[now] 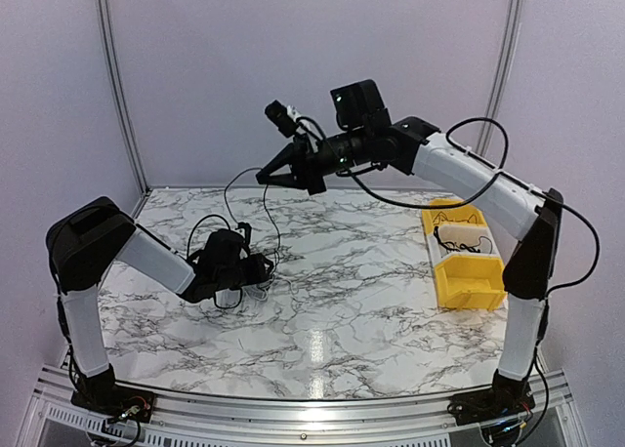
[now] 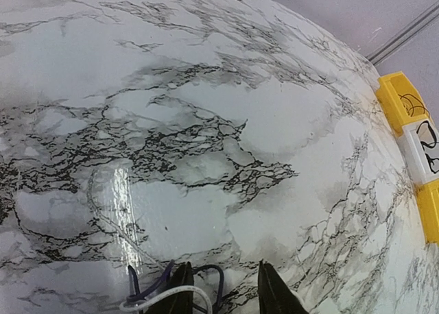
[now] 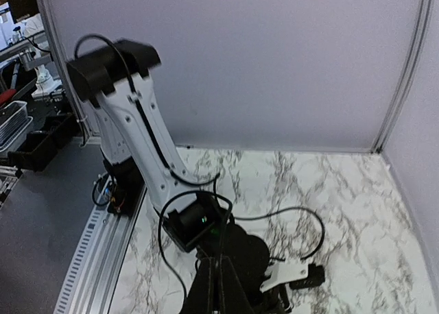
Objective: Untangle the cables
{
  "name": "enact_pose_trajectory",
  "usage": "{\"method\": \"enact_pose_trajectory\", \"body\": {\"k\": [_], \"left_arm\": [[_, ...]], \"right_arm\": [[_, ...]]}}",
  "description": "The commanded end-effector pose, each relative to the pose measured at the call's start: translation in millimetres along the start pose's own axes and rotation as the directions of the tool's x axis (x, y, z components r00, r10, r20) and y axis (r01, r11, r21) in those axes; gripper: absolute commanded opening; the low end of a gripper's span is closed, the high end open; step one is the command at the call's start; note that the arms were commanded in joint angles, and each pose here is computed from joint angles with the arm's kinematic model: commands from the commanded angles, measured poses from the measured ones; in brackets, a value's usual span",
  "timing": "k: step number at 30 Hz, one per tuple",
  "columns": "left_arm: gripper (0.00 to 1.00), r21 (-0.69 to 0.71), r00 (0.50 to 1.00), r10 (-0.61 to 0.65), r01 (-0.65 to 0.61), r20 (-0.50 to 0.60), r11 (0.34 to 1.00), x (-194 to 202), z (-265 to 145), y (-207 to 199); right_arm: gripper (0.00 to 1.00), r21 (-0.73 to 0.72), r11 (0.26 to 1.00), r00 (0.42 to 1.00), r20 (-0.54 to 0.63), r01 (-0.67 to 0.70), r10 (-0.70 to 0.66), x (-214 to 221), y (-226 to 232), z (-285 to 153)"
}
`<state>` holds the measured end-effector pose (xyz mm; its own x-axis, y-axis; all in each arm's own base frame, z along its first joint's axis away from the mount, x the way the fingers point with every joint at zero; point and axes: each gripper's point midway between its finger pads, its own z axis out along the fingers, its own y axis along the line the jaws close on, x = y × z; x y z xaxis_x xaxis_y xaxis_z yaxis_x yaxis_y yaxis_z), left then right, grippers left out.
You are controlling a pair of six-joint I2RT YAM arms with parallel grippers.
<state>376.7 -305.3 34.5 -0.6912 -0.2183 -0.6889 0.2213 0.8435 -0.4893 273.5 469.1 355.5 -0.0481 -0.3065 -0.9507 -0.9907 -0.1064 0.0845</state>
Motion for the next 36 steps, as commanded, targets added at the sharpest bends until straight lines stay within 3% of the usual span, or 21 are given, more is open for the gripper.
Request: {"method": "enact_pose_trajectory", "body": {"k": [1,9,24,36], "left_arm": [[0.3,-0.016,1.0,-0.001,0.001,0.0,1.0,7,4,9],[0.24,-0.059,0.999,0.005,-0.007,-0.043,0.998,29,4,27],[0.19,-0.153,0.998,0.011,-0.021,-0.069,0.988,51,-9,59],[0.22,-0.108,0.998,0.013,-0.019,-0.063,0.994,43,-16,46]], "right_arm": [[0.0,-0.013,0.974,0.965,0.141,0.226,-0.222,-86,50,-51],[0.0,0.172,0.908,0.903,0.138,0.382,-0.406,-127,52,-105],[0.0,0.543,0.732,0.829,0.112,0.41,-0.548,-177,54,-279],[0.0,0.692,0.621,0.87,-0.021,0.368,-0.493,-148,23,-304]]}}
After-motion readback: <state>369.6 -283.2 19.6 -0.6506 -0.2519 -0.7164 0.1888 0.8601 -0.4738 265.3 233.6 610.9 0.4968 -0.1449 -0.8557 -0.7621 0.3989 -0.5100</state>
